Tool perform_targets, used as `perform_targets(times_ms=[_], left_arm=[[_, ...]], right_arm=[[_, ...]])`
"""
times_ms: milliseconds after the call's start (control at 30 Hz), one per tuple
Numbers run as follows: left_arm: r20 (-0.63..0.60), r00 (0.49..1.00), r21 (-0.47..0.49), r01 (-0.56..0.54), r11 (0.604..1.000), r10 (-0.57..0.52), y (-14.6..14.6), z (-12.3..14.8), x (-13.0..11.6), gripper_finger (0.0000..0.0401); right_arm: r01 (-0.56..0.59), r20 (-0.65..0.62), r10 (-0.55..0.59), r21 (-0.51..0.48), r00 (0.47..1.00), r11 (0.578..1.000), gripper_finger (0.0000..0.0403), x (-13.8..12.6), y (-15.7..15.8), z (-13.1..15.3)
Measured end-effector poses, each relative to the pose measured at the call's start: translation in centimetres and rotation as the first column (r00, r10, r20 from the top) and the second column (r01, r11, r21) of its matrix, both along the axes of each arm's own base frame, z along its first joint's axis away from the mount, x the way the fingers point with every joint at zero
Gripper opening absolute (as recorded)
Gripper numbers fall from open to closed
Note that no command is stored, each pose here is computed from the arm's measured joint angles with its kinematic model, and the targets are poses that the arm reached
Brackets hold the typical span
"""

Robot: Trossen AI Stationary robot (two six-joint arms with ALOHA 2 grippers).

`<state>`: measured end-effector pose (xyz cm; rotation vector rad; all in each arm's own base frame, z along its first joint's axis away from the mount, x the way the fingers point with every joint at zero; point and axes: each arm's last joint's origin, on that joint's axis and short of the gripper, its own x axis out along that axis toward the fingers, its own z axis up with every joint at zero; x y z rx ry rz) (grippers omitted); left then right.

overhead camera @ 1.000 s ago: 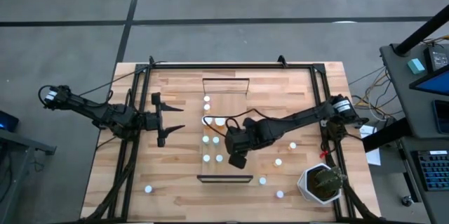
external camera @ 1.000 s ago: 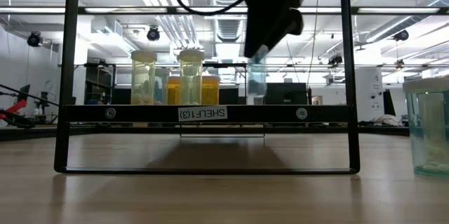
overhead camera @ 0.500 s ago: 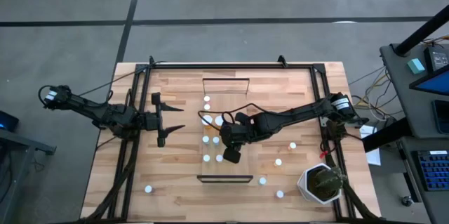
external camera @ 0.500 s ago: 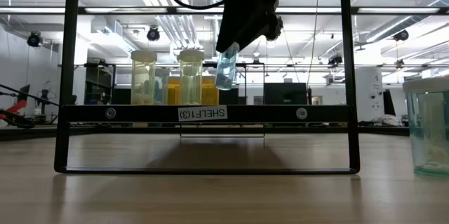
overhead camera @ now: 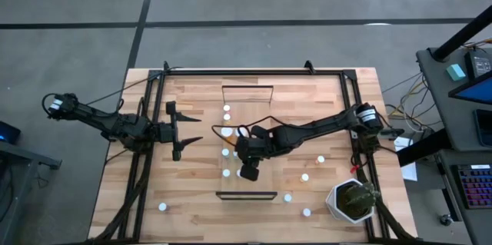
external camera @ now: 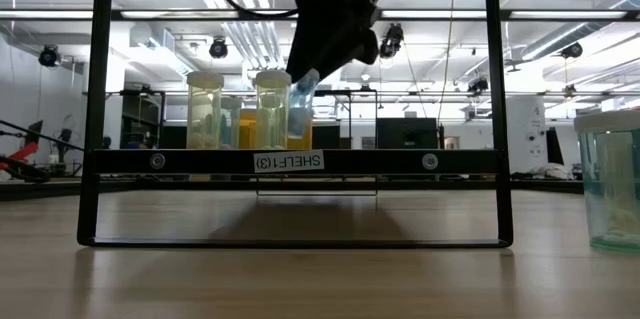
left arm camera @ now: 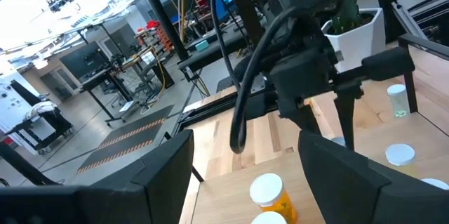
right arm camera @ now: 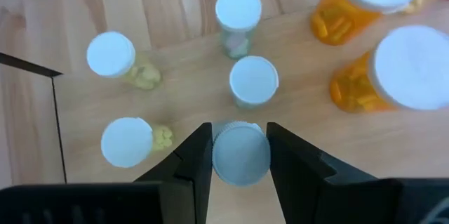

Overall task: Pick and place medicine bottles onto shelf by color
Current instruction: Put the blue pill bottle on the shelf

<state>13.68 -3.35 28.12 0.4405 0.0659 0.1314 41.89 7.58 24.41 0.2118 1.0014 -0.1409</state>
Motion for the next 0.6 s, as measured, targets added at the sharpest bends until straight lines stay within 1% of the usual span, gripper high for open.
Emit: perform_targets(times_ms=[200, 300, 600], left_arm=[[0.000, 1.000, 0.000, 0.000, 1.000, 0.000, 0.00, 0.00, 0.00, 0.0240], [0.000, 1.000, 0.000, 0.000, 1.000, 0.000, 0.00, 0.00, 0.00, 0.0240], [0.000, 1.000, 0.000, 0.000, 1.000, 0.000, 0.00, 0.00, 0.00, 0.0240]], right_arm=[[-0.009, -0.001, 0.009, -0.005, 1.000, 1.000, 0.0112, 0.31, 0.06, 0.05], [-0.017, -0.038, 0.017, 0.000, 0.999, 1.000, 0.0112, 0.04, 0.13, -0.24], [-0.025, -0.050, 0.025, 0.002, 0.998, 1.000, 0.0115, -0.17, 0.61, -0.48]])
